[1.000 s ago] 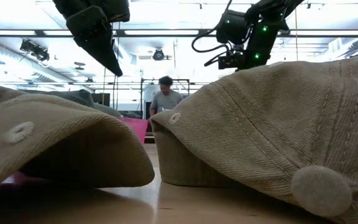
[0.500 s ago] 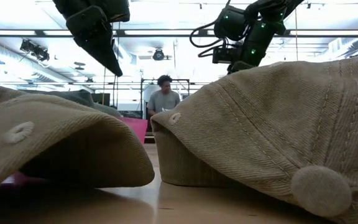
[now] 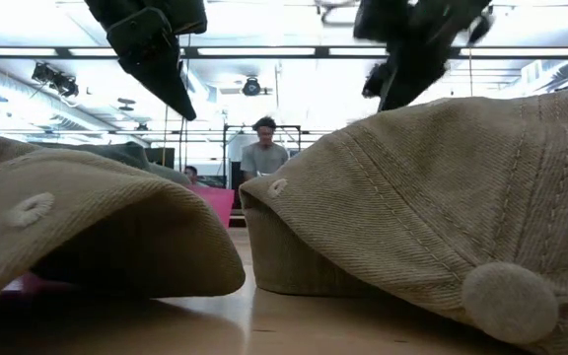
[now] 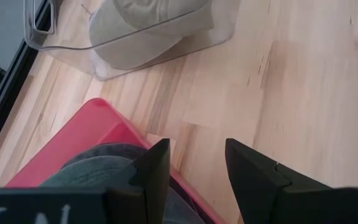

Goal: Pick & Place hat
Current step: Put the right brown cap into the transparent bin

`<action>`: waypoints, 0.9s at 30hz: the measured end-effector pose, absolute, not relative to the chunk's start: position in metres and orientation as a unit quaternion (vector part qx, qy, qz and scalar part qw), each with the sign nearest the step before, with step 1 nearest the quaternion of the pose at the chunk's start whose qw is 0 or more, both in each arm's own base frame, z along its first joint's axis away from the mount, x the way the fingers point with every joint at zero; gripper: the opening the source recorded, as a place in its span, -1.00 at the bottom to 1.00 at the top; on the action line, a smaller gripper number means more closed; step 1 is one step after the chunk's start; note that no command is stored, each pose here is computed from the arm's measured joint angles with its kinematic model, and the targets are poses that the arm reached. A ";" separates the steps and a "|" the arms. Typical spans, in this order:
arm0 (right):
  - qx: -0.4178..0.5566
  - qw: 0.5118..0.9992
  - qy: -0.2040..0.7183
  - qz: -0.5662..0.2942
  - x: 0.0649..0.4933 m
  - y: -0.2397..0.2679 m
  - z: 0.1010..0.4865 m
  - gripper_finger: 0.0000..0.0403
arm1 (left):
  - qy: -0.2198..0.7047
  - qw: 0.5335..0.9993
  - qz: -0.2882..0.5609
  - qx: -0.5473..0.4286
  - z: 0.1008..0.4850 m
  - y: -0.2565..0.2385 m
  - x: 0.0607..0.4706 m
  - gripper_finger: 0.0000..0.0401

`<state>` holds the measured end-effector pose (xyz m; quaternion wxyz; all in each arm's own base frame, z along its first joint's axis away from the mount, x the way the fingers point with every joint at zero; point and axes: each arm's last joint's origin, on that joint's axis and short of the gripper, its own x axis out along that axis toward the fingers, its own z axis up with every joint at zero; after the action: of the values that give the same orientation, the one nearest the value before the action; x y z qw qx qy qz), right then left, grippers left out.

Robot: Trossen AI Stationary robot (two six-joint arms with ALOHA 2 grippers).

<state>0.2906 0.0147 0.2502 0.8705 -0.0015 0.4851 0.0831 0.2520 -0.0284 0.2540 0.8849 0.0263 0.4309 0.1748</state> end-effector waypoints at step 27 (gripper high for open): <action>0.061 0.896 0.422 0.127 0.285 0.196 0.211 0.02 | 0.408 0.894 0.183 0.000 0.256 -0.029 0.255 -0.20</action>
<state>0.2850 0.1963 0.2112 0.8955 0.0608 0.4222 0.1268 0.2554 -0.0291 0.2563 0.8945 -0.0004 0.4082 0.1826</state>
